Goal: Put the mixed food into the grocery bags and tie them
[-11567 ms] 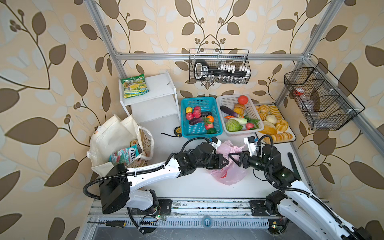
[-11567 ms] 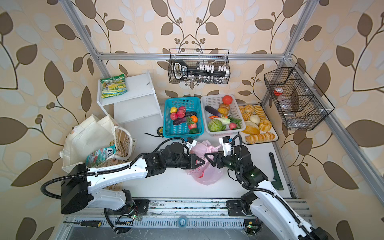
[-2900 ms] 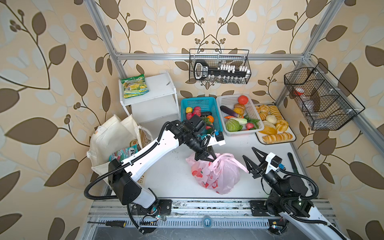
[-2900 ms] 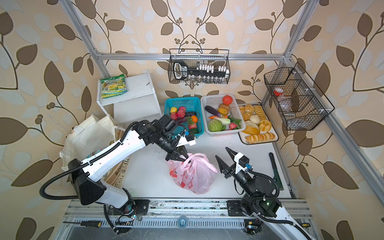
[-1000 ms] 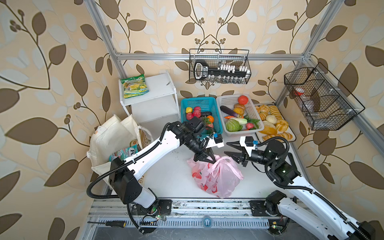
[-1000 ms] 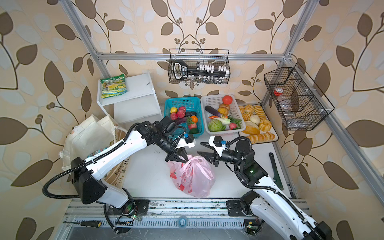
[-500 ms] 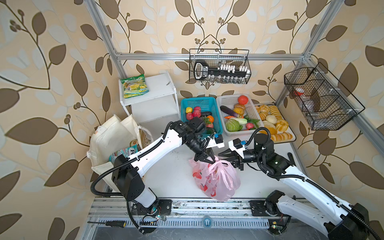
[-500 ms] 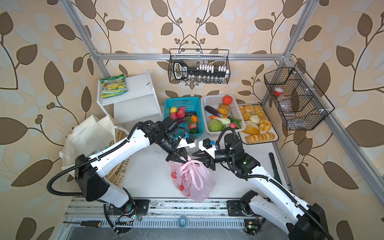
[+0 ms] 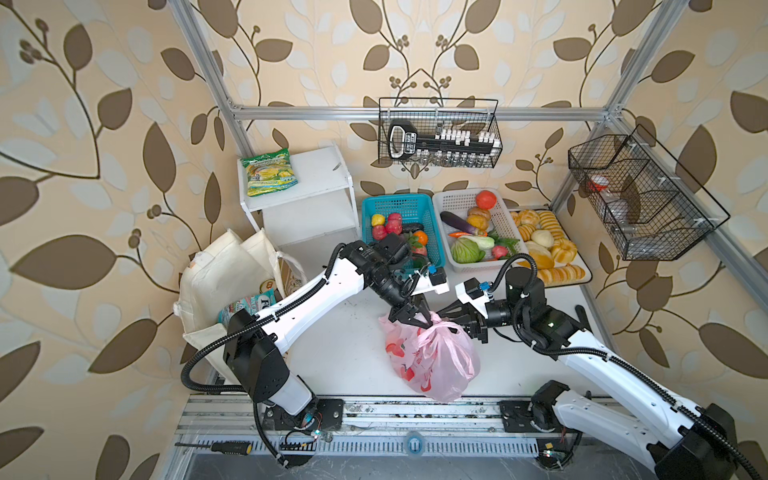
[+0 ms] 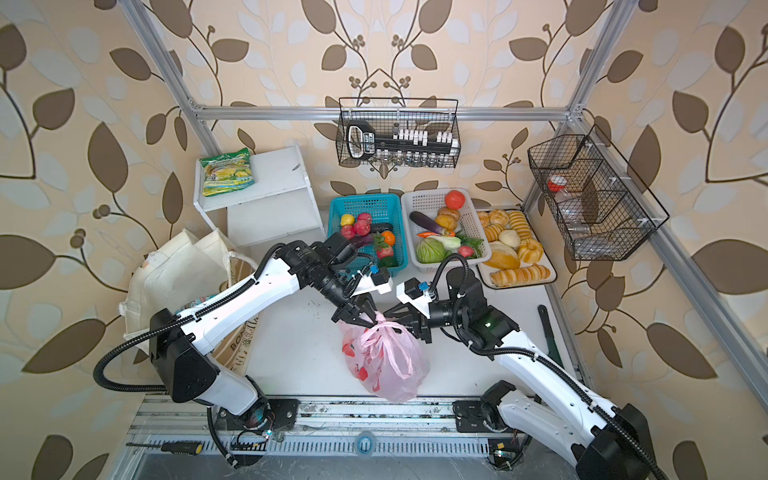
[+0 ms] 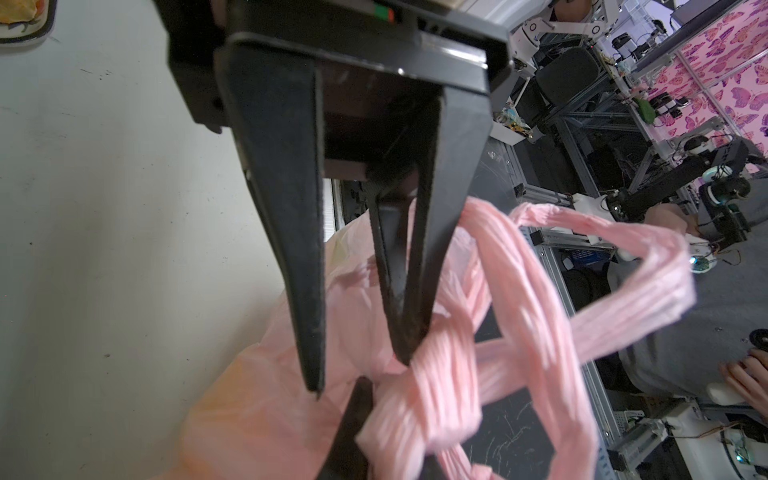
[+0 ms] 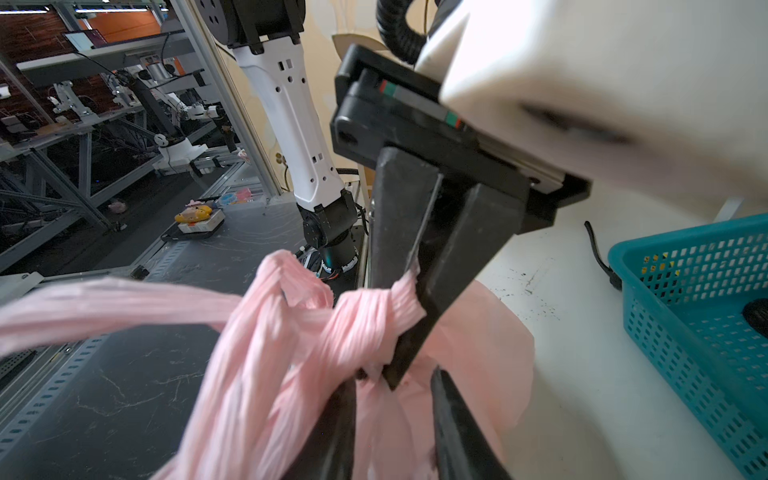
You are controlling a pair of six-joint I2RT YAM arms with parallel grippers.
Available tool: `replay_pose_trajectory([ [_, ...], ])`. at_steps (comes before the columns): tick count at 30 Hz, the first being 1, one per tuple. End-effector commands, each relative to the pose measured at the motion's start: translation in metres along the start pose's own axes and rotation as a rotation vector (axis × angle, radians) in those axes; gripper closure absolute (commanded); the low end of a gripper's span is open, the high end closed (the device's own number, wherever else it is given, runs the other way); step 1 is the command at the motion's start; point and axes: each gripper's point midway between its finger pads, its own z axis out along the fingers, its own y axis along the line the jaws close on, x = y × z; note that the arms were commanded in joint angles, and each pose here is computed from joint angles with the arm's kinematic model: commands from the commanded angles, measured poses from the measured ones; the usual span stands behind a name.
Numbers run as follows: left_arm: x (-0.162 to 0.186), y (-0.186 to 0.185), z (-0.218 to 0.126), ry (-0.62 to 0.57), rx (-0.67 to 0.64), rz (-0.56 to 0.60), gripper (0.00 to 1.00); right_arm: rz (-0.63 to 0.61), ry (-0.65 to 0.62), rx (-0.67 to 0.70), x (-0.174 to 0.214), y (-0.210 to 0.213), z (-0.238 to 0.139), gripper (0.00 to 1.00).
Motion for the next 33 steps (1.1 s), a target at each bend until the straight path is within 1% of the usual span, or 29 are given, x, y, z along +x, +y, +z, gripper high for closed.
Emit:
replay_pose_trajectory([
  [1,-0.018,-0.01,-0.012,-0.063,0.005,0.04,0.84,0.001,-0.003,-0.056,0.002,0.008,0.003,0.69],
  [4,-0.019,-0.01,-0.014,-0.069,-0.005,0.043,0.85,0.011,0.028,-0.052,0.011,0.007,0.005,0.69],
  [6,-0.018,-0.011,-0.015,-0.071,-0.007,0.041,0.96,0.015,0.03,-0.057,0.014,0.008,0.005,0.69],
  [7,-0.018,-0.01,-0.016,-0.071,-0.011,0.042,0.96,0.019,0.026,-0.06,0.014,0.008,0.005,0.68],
  [10,-0.017,-0.009,-0.018,-0.076,-0.023,0.038,0.94,0.017,0.018,-0.059,0.012,0.009,0.004,0.67],
  [12,-0.02,-0.01,-0.018,-0.093,-0.013,0.038,0.95,0.018,-0.002,-0.053,0.007,0.008,0.004,0.65],
  [15,-0.026,-0.008,-0.017,-0.123,0.001,0.03,1.0,0.04,-0.035,-0.036,0.0,0.005,0.006,0.63],
  [21,-0.035,-0.009,-0.018,-0.183,0.009,0.037,1.0,0.078,-0.027,0.015,0.003,-0.004,0.009,0.64],
  [24,-0.034,-0.006,-0.016,-0.195,0.003,0.033,0.99,0.1,-0.027,0.029,0.004,-0.007,0.009,0.68],
  [26,-0.032,-0.005,-0.014,-0.194,0.008,0.029,0.98,0.115,-0.039,0.048,0.002,-0.01,0.009,0.75],
  [28,-0.03,-0.004,-0.014,-0.183,-0.001,0.022,0.96,0.119,-0.042,0.091,0.002,-0.016,0.008,0.87],
  [29,-0.03,-0.004,-0.014,-0.181,-0.003,0.024,0.96,0.117,-0.047,0.114,0.002,-0.019,0.006,0.9],
  [31,-0.03,-0.004,-0.014,-0.182,-0.005,0.023,0.95,0.115,-0.063,0.107,0.001,-0.017,0.006,0.94],
  [32,-0.034,-0.011,-0.02,-0.199,-0.017,0.047,0.94,0.116,-0.066,0.09,0.001,-0.014,0.006,0.95],
  [33,-0.035,-0.011,-0.02,-0.2,-0.022,0.046,0.94,0.117,-0.062,0.08,0.002,-0.012,0.007,0.96],
])
